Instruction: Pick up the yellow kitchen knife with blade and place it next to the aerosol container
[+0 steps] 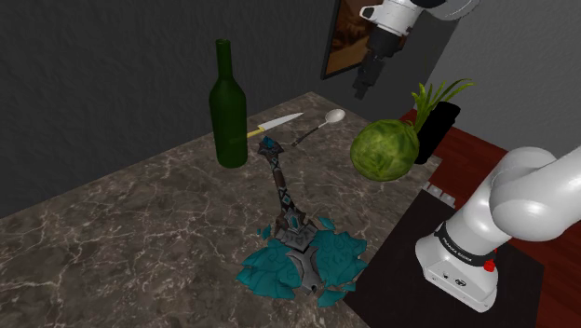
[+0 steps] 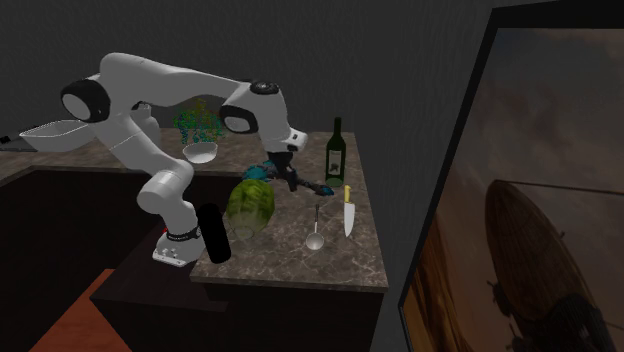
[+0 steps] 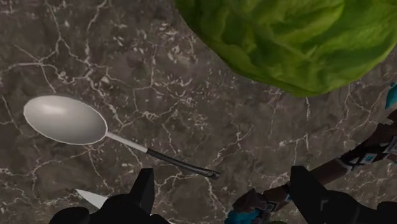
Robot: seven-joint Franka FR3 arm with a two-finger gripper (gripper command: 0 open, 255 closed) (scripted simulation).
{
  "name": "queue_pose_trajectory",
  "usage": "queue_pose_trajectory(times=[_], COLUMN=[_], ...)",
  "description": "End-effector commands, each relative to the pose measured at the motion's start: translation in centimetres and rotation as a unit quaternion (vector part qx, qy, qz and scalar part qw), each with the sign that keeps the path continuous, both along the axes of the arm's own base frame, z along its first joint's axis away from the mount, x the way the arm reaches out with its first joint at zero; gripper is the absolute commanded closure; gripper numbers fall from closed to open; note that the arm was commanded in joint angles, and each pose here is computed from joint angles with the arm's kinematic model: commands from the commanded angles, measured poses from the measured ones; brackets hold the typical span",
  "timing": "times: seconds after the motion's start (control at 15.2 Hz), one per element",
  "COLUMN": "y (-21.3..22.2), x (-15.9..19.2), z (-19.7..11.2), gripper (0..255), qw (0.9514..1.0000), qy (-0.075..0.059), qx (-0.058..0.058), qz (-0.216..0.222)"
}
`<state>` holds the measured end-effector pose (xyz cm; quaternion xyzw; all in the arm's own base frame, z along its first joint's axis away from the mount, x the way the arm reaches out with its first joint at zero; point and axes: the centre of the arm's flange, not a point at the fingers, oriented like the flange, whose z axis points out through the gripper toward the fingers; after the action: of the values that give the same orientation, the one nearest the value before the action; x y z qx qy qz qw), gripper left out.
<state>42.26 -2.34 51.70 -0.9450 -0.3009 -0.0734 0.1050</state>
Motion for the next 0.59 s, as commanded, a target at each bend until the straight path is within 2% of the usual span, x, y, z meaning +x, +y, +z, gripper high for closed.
queue_pose_trajectory(times=[0.0, 0.26, 0.53], y=[-0.6, -0.7, 0.0], x=[2.2, 6.8, 11.4], z=[-1.9, -5.1, -8.0], gripper=[0, 0, 0], qw=[0.9992, 0.9934, 0.9821], qy=[-0.008, -0.023, -0.037], qx=[0.011, 0.034, 0.056], qz=[0.037, 0.107, 0.176])
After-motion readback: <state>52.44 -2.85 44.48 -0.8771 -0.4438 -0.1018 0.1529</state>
